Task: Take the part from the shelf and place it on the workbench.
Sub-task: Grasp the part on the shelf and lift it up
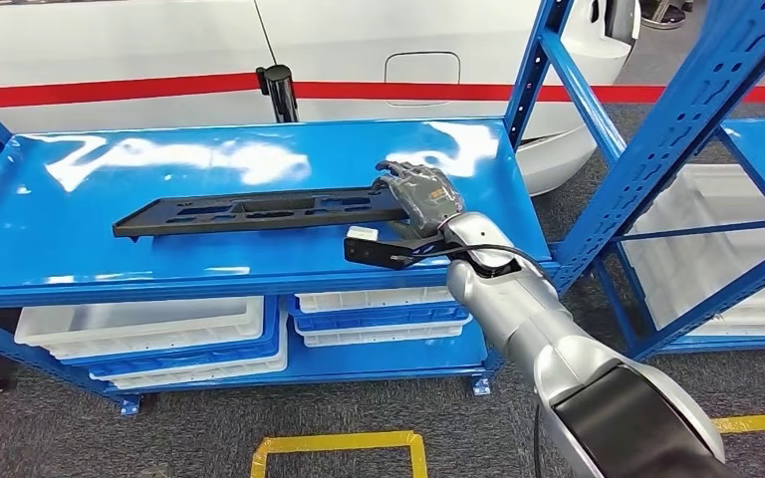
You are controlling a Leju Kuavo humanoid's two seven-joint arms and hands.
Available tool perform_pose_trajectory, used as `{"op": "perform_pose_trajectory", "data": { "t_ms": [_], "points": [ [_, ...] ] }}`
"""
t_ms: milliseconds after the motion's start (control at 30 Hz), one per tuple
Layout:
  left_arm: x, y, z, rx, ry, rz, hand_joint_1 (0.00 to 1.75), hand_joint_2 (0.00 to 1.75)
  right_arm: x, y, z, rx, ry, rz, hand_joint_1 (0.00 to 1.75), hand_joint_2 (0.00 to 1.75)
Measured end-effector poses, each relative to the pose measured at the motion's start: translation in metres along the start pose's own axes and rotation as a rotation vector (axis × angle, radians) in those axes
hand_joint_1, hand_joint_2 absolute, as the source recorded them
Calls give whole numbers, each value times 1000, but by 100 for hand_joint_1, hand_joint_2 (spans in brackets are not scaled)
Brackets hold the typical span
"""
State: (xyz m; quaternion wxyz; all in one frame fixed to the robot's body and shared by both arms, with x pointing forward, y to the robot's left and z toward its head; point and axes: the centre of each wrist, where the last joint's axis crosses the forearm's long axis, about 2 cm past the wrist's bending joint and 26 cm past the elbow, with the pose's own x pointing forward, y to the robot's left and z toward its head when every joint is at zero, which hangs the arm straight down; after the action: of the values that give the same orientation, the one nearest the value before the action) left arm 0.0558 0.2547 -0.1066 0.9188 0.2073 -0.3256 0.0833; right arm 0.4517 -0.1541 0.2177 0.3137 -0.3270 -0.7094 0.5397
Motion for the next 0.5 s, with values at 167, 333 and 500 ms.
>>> {"op": "perform_pose_trajectory", "data": {
  "t_ms": [167, 333, 500],
  "points": [
    [-1, 1, 1, 59, -20, -26, 0, 175, -7, -1, 3, -4, 4, 2, 153, 175],
    [0, -1, 2, 65, -23, -38, 0, 175, -9, -7, 0, -19, 3, 4, 152, 175],
    [0, -1, 2, 74, -26, -51, 0, 175, -10, -10, -2, -35, -1, 2, 154, 175]
  ]
}}
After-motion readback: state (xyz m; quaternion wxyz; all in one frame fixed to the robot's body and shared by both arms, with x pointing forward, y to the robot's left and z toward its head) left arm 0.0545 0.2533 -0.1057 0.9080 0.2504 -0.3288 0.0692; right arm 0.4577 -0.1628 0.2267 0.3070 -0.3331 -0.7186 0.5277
